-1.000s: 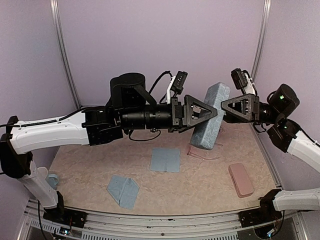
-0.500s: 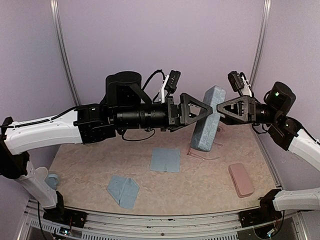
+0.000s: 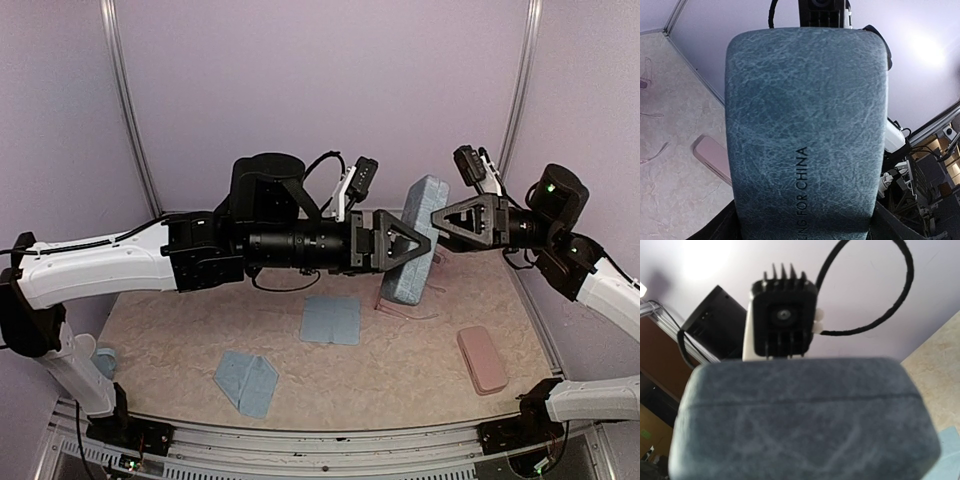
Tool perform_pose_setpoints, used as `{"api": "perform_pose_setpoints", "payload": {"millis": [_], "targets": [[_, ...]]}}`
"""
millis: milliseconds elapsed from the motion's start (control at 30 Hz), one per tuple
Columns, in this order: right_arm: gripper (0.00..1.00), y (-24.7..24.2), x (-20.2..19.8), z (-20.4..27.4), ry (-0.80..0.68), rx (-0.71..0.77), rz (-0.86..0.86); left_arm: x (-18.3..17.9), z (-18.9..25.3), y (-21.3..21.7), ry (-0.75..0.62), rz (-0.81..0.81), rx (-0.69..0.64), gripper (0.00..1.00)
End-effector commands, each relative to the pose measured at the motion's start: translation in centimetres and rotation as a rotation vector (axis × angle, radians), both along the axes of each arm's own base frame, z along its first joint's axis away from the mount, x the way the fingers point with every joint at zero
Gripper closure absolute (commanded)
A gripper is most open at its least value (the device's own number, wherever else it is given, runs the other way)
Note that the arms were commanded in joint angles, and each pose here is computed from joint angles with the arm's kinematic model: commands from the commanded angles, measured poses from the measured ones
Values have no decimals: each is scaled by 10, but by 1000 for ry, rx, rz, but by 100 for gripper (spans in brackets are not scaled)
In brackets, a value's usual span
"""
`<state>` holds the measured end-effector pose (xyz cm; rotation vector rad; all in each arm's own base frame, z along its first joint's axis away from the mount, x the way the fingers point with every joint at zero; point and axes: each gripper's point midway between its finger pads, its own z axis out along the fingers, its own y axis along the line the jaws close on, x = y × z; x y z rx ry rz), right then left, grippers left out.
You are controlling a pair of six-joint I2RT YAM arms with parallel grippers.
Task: Organize the sunglasses
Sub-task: Pass from the right arm to the left
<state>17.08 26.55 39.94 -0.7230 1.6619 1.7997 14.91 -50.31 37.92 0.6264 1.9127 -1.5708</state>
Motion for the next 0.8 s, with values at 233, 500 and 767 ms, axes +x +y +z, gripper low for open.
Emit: {"api": "perform_pose_setpoints", "payload": {"millis": [233,500,767], "targets": [[30,-2,3,9,-52,8,-29,-11,13,-9,-12,-67,-39,48],[0,-4,7,-5,-49,-69,-70,6,12,1,6,44,-30,52],[13,-4,4,-10,-31,-54,-55,9,8,2,20,49,-29,54]]}}
